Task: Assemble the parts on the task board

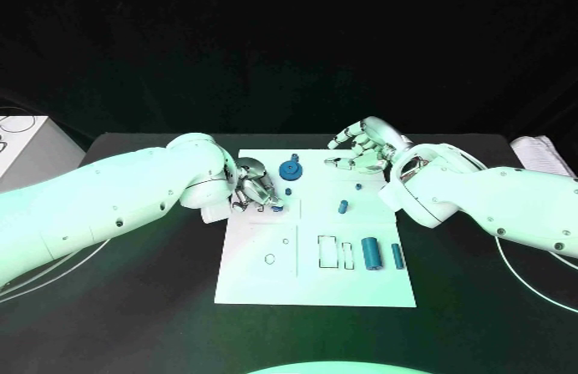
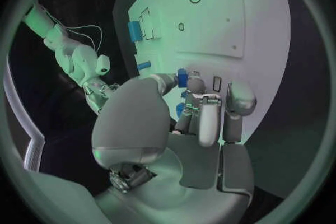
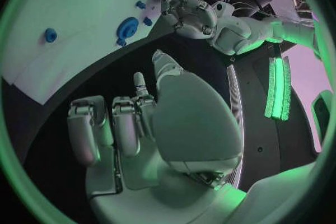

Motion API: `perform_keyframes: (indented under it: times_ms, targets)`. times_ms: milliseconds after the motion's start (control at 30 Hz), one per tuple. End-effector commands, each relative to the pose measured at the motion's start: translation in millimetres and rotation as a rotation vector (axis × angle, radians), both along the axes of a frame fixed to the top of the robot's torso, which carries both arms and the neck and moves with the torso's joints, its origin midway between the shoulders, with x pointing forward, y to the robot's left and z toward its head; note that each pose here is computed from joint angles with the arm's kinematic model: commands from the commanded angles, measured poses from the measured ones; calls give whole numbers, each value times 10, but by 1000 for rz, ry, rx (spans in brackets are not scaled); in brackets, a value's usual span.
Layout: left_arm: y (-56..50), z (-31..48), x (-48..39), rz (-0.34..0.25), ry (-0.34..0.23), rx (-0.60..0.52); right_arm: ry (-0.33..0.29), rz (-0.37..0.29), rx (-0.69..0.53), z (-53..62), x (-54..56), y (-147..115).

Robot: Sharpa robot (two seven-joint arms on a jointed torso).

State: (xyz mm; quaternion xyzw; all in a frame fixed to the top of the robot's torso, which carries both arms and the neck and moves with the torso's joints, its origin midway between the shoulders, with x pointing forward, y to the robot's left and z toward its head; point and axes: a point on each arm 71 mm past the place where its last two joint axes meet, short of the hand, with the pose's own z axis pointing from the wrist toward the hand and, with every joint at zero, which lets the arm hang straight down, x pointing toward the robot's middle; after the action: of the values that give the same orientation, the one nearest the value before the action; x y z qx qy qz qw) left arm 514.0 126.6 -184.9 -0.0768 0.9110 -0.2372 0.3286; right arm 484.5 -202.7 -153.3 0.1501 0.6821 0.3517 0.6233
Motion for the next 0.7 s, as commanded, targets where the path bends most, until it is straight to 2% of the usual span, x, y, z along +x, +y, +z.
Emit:
perform_keyframes:
  times_ms: [33,400,700]
  targets:
    - [-1,32,-11,31,-5,-50,7,15,-13,-14,-5,3]
    - [51,52,26,46,-77,-7,15,12,-11,-35,-3,-11]
    - [-2,27,71,26,-164,73,15,13,-11,-41,-4,-8]
